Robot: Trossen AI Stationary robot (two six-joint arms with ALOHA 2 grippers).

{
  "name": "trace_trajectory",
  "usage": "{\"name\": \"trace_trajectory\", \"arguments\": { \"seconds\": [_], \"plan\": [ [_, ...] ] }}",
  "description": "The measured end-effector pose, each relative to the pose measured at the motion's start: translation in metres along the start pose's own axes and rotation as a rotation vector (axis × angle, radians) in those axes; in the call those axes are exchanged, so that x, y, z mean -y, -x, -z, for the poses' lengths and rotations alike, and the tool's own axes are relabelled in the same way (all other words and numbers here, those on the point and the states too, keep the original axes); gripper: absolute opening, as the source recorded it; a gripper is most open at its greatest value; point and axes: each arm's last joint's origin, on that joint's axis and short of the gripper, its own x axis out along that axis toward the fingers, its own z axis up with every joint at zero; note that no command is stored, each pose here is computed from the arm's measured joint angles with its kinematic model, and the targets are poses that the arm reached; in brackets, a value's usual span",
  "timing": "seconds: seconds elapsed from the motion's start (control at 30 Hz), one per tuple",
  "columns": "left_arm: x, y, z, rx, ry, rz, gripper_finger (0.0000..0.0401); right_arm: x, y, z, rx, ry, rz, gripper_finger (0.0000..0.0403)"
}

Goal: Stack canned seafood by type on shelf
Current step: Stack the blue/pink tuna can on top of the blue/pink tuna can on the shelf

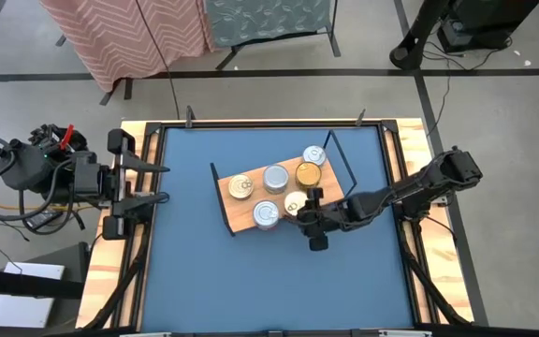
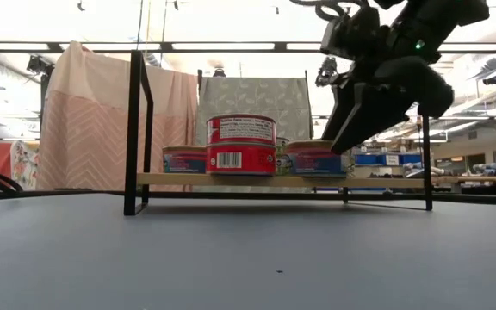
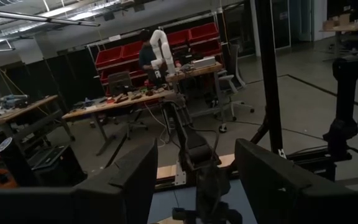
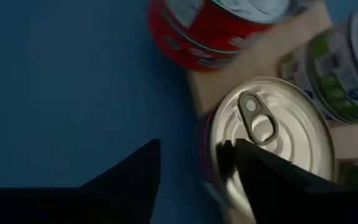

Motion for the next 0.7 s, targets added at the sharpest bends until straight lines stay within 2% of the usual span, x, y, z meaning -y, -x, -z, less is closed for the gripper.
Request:
{"name": "trace_trajectory", "arguments": {
  "seconds": [0.37, 0.7],
  "plan": [
    [0.0, 0.0, 0.0, 0.0, -0.002, 0.0, 0.0218, -0.0037, 0.0023, -0.0003, -0.008, 0.019, -0.02, 0.0018],
    [-0.0002, 0.0, -0.0008, 0.006, 0.006, -0.002, 0.0218, -0.0022, 0.0028, -0.001, -0.003, 0.018, 0.024, 0.0007]
  ]
}}
